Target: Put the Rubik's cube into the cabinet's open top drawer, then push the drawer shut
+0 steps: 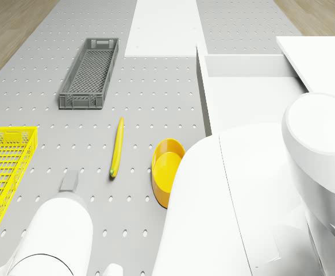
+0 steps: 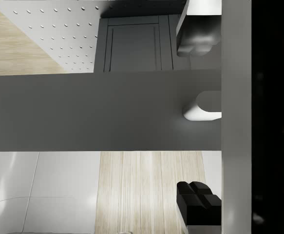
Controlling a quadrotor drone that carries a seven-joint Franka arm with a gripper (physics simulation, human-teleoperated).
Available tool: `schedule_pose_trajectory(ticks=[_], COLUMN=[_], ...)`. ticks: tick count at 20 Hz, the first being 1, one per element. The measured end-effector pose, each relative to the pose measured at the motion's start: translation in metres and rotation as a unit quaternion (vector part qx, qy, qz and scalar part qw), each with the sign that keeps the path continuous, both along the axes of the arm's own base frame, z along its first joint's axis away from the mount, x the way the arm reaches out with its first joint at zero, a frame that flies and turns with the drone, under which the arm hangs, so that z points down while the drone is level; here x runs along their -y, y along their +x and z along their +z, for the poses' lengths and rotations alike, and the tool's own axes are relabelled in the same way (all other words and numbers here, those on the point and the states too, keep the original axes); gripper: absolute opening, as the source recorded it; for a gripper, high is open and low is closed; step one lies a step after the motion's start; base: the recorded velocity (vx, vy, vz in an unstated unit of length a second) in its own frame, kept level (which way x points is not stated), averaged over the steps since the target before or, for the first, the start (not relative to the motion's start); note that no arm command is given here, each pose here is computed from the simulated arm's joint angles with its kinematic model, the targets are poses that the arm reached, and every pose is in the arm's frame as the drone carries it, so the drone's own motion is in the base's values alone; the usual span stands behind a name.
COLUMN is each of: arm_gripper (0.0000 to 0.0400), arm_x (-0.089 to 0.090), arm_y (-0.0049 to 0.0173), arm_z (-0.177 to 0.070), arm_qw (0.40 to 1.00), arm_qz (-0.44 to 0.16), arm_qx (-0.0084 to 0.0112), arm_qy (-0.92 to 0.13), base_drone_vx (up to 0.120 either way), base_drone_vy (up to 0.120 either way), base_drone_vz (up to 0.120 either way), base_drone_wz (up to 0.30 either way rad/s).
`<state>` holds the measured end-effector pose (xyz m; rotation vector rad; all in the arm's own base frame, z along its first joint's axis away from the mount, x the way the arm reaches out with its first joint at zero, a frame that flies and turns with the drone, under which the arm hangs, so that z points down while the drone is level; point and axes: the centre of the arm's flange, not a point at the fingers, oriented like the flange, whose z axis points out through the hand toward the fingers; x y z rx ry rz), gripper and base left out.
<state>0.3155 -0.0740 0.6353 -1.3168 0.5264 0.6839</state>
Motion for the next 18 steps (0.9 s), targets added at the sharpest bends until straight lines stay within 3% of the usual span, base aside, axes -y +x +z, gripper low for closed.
schedule_pose_trajectory(ticks=[3, 6, 11, 13, 18], arm_gripper=[0.0197, 0.0149, 0.0117, 0.0113, 0.0107], arm_x=[0.009, 0.013, 0.017, 0.017, 0.018], arm_y=[0.0005, 0.0008, 0.0009, 0.0009, 0.0008], arm_z=[0.007, 0.012, 0.015, 0.016, 0.017], arm_qw=[0.999, 0.998, 0.997, 0.996, 0.996], arm_qz=[-0.006, -0.01, -0.013, -0.014, -0.015], arm_qx=[0.0025, 0.0039, 0.005, 0.0052, 0.0056], arm_qy=[-0.039, -0.061, -0.08, -0.084, -0.089], base_drone_vx=[0.0, 0.0, 0.0, 0.0, 0.0], base_drone_vy=[0.0, -0.013, -0.12, -0.02, -0.12], base_drone_vz=[0.0, 0.0, 0.0, 0.0, 0.0], base_drone_wz=[0.0, 0.0, 0.0, 0.0, 0.0])
